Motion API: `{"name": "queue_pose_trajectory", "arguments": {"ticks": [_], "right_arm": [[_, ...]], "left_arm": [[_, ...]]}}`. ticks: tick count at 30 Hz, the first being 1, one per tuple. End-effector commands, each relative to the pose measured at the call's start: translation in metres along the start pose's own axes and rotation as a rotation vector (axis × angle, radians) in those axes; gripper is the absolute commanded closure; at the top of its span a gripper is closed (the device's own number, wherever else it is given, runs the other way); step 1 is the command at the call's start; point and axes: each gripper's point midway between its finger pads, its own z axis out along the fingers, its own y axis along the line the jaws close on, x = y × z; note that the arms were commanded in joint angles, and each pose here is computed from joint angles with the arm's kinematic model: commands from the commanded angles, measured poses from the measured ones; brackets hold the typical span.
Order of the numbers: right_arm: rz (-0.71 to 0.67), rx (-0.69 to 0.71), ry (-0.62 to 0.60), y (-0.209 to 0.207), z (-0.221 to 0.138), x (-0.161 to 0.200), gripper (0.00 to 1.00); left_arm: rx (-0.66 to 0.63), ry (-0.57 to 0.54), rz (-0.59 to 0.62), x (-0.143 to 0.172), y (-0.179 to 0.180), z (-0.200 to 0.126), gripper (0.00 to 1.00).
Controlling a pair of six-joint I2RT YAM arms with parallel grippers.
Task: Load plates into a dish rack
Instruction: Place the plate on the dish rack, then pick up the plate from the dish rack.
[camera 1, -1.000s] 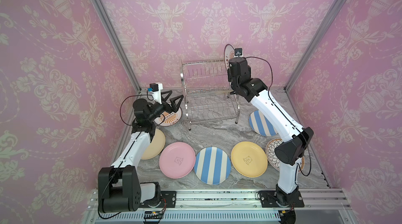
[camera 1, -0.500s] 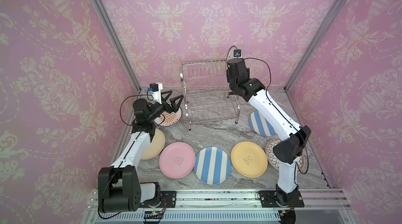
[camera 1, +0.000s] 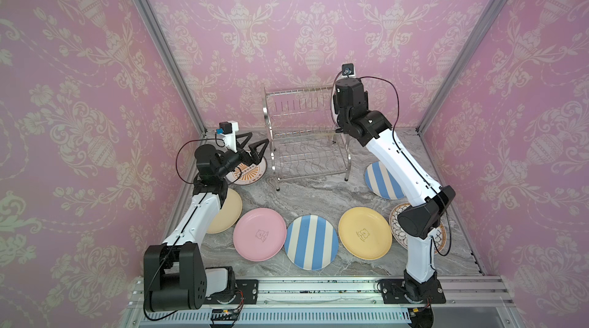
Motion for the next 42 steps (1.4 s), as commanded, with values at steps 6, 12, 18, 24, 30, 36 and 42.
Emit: {"name": "queue_pose_trajectory", "arguments": {"ticks": [6, 12, 18, 24, 30, 36, 42], "right_arm": [[-0.008, 0.017, -0.003, -0.003, -0.003, -0.002, 0.64], [0.055, -0.048, -0.053, -0.009, -0.021, -0.026, 0.57], [0.145, -0.138, -0.112, -0.028, -0.051, -0.05, 0.47], [0.158, -0.214, -0.098, -0.038, -0.072, -0.053, 0.37], [0.164, -0.295, -0.012, -0.062, -0.092, -0.015, 0.32], [0.298, -0.326, 0.118, -0.112, -0.1, 0.067, 0.29], [0.292, -0.274, 0.292, -0.134, -0.1, 0.151, 0.28]], "left_arm": [[0.027, -0.008, 0.005, -0.008, -0.004, 0.0, 0.01], [-0.002, 0.0, 0.003, -0.008, 0.001, 0.001, 0.01], [-0.082, 0.015, 0.014, -0.007, 0.012, -0.002, 0.01], [-0.172, 0.011, 0.001, -0.013, 0.023, -0.006, 0.01], [-0.372, 0.011, 0.015, -0.03, 0.039, -0.025, 0.01], [-0.458, 0.046, -0.02, -0.028, 0.037, -0.037, 0.01], [-0.424, 0.088, -0.075, -0.003, 0.025, -0.029, 0.01]]}}
